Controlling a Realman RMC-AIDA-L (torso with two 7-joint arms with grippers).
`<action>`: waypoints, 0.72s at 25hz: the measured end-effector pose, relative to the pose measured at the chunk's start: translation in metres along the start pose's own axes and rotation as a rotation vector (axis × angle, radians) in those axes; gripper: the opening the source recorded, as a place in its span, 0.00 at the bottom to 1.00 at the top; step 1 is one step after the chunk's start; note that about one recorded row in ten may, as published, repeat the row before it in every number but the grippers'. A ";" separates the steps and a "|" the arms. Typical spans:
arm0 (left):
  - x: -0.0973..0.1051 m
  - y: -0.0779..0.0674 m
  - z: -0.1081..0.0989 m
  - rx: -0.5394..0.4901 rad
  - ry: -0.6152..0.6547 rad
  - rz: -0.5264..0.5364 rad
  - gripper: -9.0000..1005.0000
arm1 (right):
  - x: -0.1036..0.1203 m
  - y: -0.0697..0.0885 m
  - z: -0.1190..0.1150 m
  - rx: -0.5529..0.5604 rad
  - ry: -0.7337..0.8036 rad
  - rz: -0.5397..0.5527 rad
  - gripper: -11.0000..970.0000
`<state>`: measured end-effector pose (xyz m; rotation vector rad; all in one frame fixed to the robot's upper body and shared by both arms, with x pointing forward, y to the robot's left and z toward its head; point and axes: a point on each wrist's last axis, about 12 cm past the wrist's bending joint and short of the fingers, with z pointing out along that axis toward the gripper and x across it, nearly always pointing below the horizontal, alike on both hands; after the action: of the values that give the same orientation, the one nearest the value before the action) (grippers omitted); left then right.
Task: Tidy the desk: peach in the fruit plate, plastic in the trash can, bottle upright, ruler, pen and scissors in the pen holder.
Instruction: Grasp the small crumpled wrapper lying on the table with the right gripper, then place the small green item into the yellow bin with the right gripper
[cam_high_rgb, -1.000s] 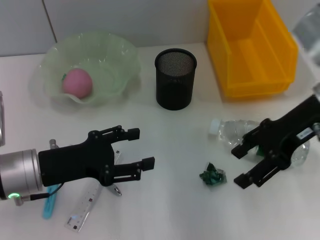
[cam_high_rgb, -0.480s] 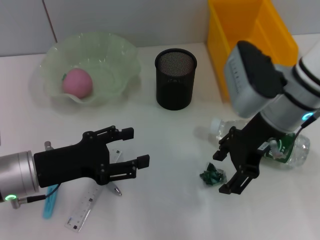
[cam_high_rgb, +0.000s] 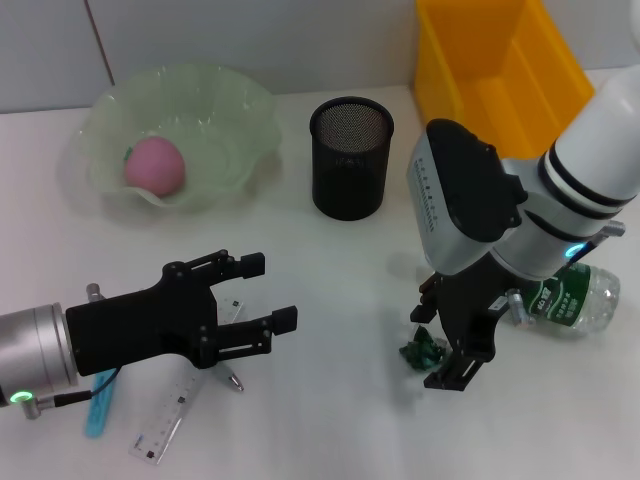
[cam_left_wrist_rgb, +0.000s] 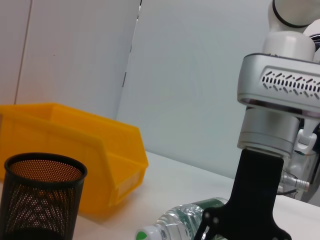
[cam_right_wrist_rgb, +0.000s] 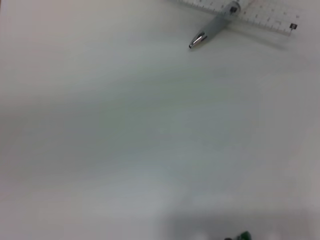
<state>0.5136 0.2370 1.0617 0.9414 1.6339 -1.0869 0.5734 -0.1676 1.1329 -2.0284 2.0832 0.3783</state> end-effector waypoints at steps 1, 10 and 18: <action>0.000 0.000 0.000 0.000 0.000 0.000 0.82 | 0.000 0.000 0.001 0.000 0.001 -0.002 0.84; 0.000 -0.001 0.000 0.005 -0.002 -0.001 0.82 | -0.004 0.001 0.010 0.009 0.007 -0.020 0.84; 0.000 0.000 -0.001 0.004 -0.001 0.002 0.82 | -0.005 0.000 0.012 0.034 -0.009 -0.013 0.74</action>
<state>0.5129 0.2381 1.0623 0.9444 1.6300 -1.0892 0.5735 -0.1587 1.1231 -2.0160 2.0565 0.3463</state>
